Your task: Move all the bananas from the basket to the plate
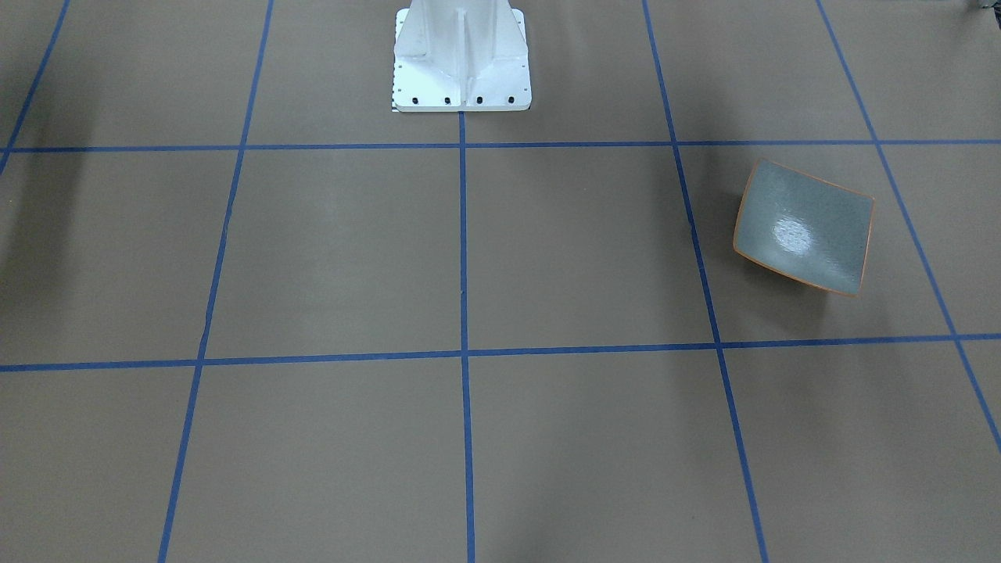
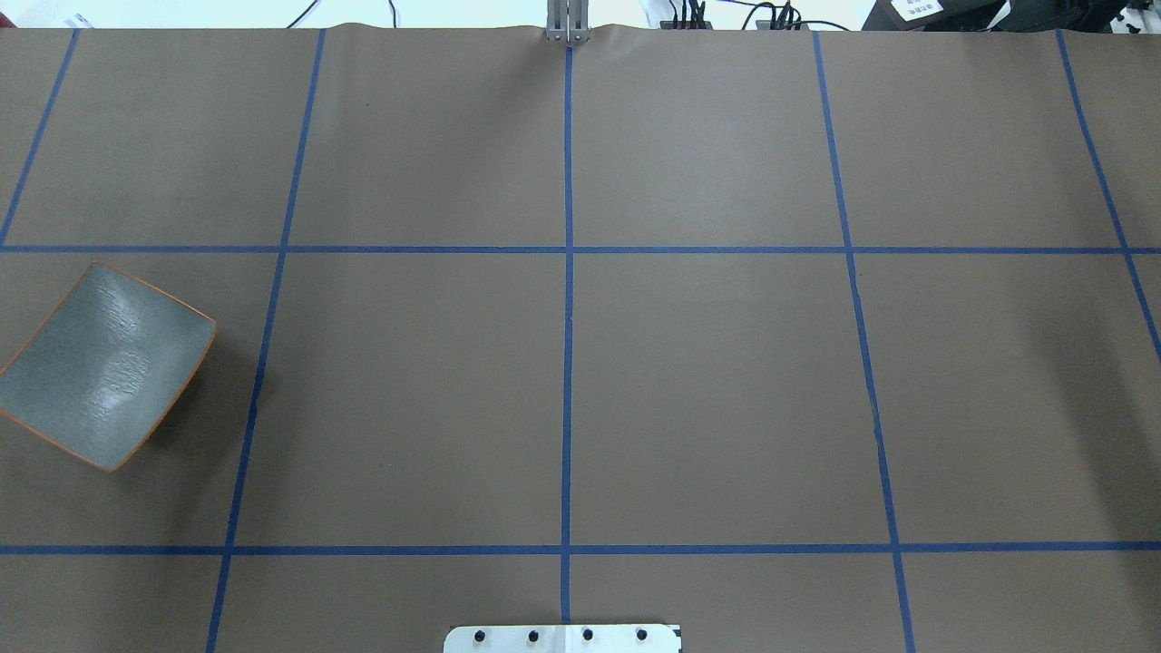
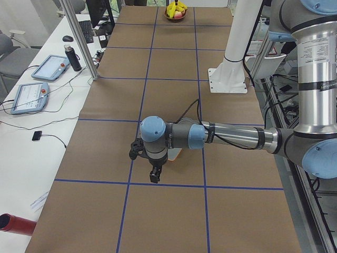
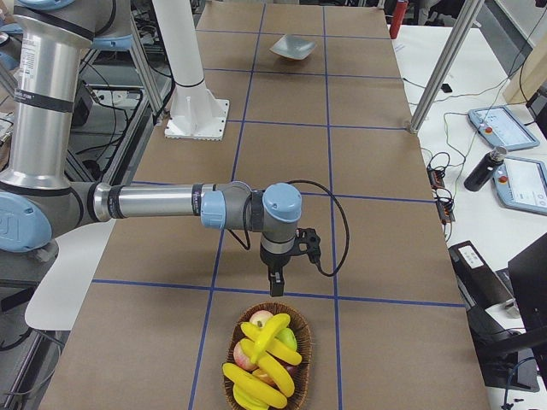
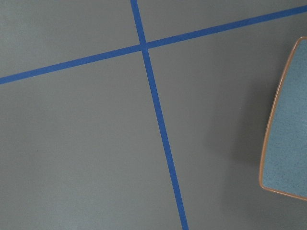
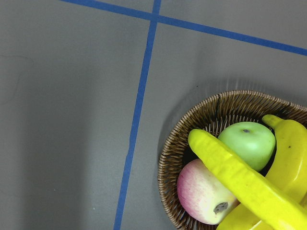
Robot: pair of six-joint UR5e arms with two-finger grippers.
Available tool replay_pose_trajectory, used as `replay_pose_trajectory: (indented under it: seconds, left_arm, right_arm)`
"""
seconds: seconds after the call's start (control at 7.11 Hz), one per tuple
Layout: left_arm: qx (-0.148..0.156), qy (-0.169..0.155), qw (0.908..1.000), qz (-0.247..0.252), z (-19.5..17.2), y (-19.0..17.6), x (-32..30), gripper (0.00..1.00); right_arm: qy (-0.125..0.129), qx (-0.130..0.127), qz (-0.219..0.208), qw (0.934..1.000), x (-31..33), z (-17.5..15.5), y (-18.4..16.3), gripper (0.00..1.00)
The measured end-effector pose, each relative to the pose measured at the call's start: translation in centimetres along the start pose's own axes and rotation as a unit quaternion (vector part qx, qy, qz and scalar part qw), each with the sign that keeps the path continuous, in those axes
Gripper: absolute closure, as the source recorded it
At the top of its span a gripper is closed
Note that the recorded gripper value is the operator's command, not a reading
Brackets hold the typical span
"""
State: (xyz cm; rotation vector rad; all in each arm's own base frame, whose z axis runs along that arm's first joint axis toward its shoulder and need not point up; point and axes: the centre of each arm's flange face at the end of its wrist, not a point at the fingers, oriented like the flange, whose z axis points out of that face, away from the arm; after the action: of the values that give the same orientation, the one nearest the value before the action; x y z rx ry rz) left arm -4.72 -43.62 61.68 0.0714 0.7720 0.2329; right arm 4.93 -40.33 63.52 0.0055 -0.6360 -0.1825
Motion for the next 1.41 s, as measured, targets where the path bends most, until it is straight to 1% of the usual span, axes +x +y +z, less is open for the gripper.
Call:
replay_pose_trajectory:
  seconds: [0.28,0.7,0.84,1.13,1.27,1.41]
  left_arm:
    - [0.004,0.0,1.0,0.004,-0.3,-0.2,0.3,0.0]
    - [0.006,0.0,1.0,0.003,-0.4,-0.3,0.4,0.0]
    - [0.006,0.0,1.0,0.004,-0.5,-0.3,0.4,0.0]
    - [0.006,0.001,1.0,0.004,-0.4,-0.2,0.4,0.0]
    - [0.005,0.001,1.0,0.003,-0.4,-0.1,0.4,0.0]
    - [0.004,0.001,1.0,0.002,-0.3,0.0,0.3,0.0]
  right_arm:
    - [0.0,0.001,0.0,1.0,-0.1,-0.1,-0.1,0.0]
    - [0.002,0.012,-0.006,0.9999,-0.7,-1.0,-0.5,0.0]
    - [0.003,0.023,-0.013,0.9996,-1.4,-2.0,-1.2,0.0]
    - [0.007,0.061,-0.042,0.9972,-3.1,-4.9,-4.1,0.0]
    - [0.007,0.08,-0.061,0.9949,-3.3,-5.3,-4.5,0.0]
    - [0.011,0.093,-0.093,0.9913,-2.7,-4.5,-4.1,0.0]
